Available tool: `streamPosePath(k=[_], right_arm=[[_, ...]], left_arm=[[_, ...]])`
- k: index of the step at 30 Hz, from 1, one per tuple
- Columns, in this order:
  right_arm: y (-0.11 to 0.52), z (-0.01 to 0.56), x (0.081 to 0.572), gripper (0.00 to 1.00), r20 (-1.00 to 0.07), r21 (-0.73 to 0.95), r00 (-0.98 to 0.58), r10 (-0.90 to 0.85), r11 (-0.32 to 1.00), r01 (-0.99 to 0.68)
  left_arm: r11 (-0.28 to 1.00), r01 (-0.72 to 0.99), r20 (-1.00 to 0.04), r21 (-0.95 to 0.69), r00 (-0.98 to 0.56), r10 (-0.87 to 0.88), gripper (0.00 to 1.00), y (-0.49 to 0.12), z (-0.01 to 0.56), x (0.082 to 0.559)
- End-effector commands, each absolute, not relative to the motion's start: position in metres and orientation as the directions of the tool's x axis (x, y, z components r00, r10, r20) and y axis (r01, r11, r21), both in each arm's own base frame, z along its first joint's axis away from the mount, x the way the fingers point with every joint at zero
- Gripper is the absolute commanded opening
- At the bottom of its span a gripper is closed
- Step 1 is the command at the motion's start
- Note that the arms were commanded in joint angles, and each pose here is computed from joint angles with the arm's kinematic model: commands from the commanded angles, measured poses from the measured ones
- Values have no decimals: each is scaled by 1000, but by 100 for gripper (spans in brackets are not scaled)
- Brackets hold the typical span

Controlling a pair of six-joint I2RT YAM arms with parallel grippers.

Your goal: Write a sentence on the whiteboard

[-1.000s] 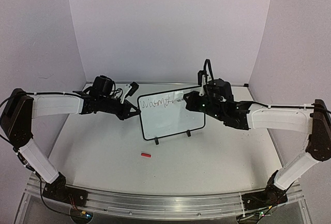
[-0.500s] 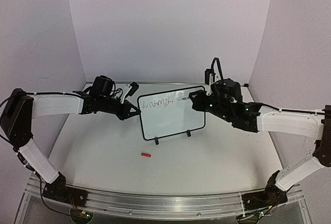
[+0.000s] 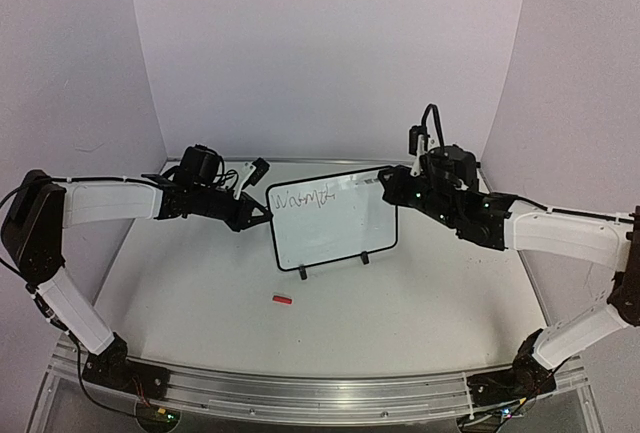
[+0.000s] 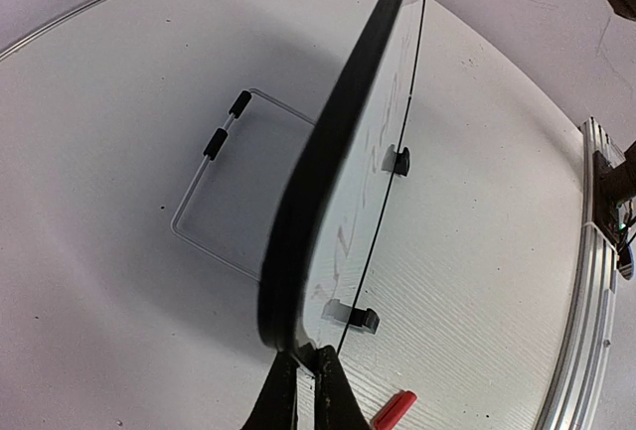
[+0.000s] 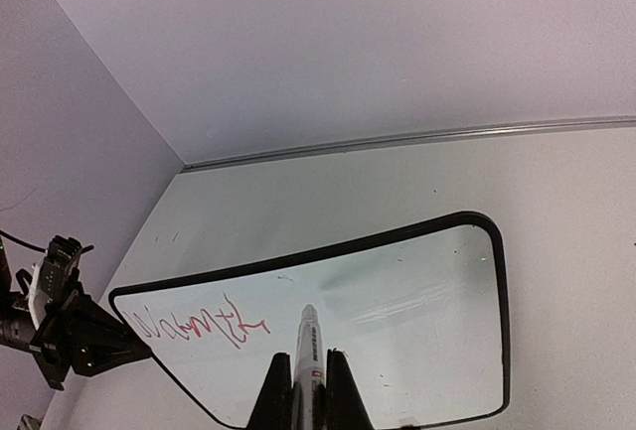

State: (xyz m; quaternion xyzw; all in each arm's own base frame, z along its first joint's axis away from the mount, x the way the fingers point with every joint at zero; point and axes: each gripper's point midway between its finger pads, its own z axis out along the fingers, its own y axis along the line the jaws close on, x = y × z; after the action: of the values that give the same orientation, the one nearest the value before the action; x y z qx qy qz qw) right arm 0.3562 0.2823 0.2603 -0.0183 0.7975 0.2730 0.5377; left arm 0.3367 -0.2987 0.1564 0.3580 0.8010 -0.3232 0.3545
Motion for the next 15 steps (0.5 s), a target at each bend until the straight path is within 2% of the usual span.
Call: streamPosePath(k=[1,15], right_arm=[[287,261,362,0,-870,413,-419,261,849,-330],[293,259,371,0,-874,403,-414,254,855,-326]], left_arm=[[573,793,-778,-207,-489,395,0,-291,144,344],[575,792,-777,-205,-489,396,0,-290,144,344]])
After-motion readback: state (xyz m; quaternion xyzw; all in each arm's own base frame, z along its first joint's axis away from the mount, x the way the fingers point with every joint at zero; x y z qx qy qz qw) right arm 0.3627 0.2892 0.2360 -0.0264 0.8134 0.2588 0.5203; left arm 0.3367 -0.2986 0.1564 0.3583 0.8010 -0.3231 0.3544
